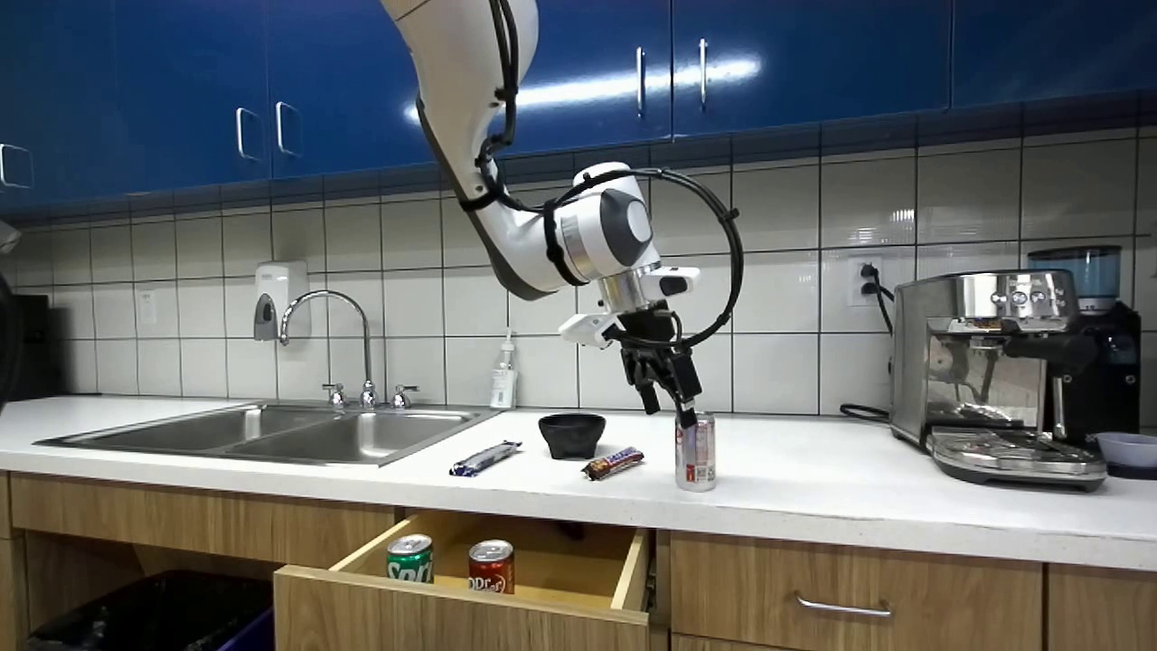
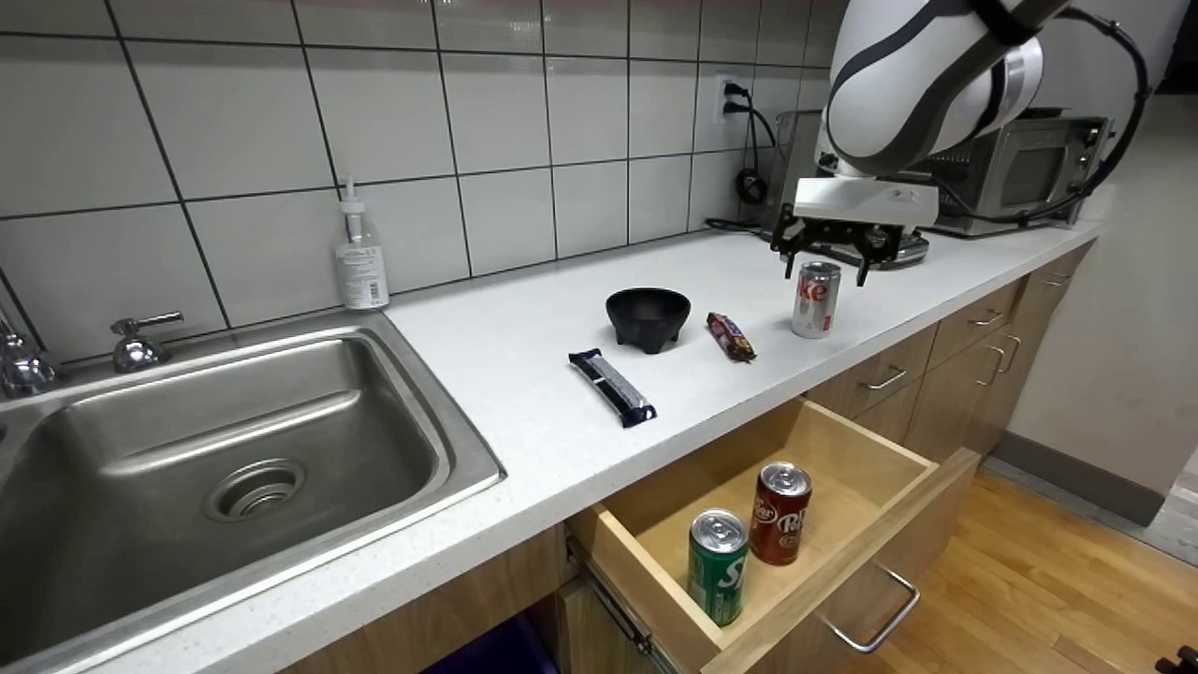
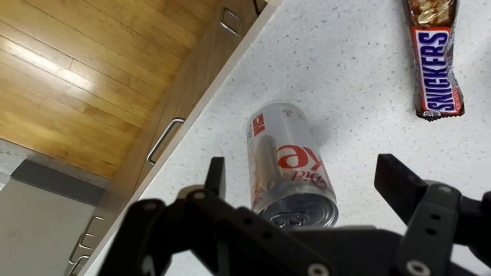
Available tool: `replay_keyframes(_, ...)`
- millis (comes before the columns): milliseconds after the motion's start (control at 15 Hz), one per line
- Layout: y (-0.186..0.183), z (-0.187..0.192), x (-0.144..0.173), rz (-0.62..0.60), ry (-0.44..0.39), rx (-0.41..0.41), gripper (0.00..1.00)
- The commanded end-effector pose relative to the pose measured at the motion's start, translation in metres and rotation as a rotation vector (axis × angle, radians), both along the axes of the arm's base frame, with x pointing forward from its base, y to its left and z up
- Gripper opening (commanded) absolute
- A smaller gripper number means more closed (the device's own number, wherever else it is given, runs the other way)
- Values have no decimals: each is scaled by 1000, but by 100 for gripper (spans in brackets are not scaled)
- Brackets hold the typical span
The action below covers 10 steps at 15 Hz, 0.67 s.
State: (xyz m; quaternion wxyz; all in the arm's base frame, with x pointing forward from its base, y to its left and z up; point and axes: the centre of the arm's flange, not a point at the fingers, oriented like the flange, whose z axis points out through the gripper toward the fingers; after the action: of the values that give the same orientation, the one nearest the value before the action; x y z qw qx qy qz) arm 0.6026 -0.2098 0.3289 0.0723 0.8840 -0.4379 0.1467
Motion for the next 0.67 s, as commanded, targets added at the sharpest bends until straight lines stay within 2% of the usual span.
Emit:
replay_keyframes(0, -5, -4, 14, 40, -19, -26, 100)
replay_keyframes(600, -14, -17, 21, 47, -17, -56, 100)
